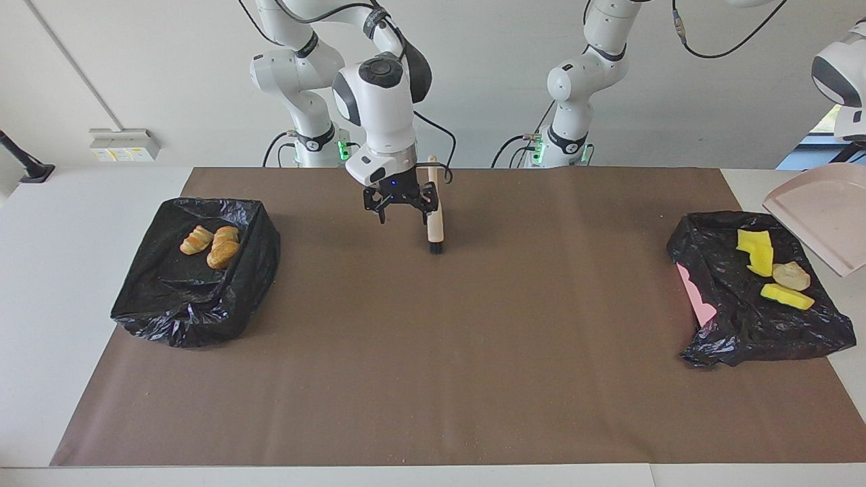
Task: Sweep and dump trash in bin
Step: 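Tip the dustpan with the left gripper while the right gripper lowers the brush, then carry the empty dustpan back and set it mid-mat with the left gripper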
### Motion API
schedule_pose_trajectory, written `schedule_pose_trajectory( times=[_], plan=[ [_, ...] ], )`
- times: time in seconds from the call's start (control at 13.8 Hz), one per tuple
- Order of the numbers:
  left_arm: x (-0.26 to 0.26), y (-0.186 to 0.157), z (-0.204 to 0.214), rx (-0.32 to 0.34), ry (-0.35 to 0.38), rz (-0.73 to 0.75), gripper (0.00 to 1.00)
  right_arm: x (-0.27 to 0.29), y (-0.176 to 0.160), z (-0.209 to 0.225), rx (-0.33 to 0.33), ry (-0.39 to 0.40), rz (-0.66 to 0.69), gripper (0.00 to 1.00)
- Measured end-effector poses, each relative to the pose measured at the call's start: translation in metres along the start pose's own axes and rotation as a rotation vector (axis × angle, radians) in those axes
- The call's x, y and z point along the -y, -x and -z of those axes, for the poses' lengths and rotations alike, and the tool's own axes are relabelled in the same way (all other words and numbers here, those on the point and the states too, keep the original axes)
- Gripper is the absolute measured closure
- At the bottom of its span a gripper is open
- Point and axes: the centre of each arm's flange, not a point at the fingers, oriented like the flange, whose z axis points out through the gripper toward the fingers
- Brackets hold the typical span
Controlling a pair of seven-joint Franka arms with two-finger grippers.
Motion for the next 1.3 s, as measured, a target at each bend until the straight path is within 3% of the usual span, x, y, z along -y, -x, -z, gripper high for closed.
schedule_pose_trajectory(
  times=[0.07, 0.22, 0.36, 0.51, 0.94, 1.3],
  plan=[
    [-0.005, 0.003, 0.005, -0.008, 0.019, 0.016, 0.68, -0.001, -0.005, 0.011, -0.007, 0.007, 0.0, 0.0],
    [-0.01, -0.01, 0.015, -0.106, 0.075, 0.1, 0.68, -0.009, -0.02, 0.043, -0.019, 0.019, -0.015, 0.0],
    [-0.012, -0.046, 0.027, -0.249, 0.146, 0.21, 0.68, -0.034, -0.043, 0.096, -0.02, 0.031, -0.017, 0.0],
    [-0.016, -0.092, 0.046, -0.347, 0.191, 0.292, 0.68, -0.062, -0.056, 0.147, -0.021, 0.042, -0.028, 0.0],
    [-0.05, -0.24, 0.157, -0.489, 0.328, 0.559, 0.68, -0.135, -0.063, 0.201, 0.003, 0.069, -0.091, 0.0],
    [-0.096, -0.365, 0.276, -0.563, 0.466, 0.796, 0.68, -0.237, -0.062, 0.238, 0.047, -0.007, -0.172, 0.0]
  ],
)
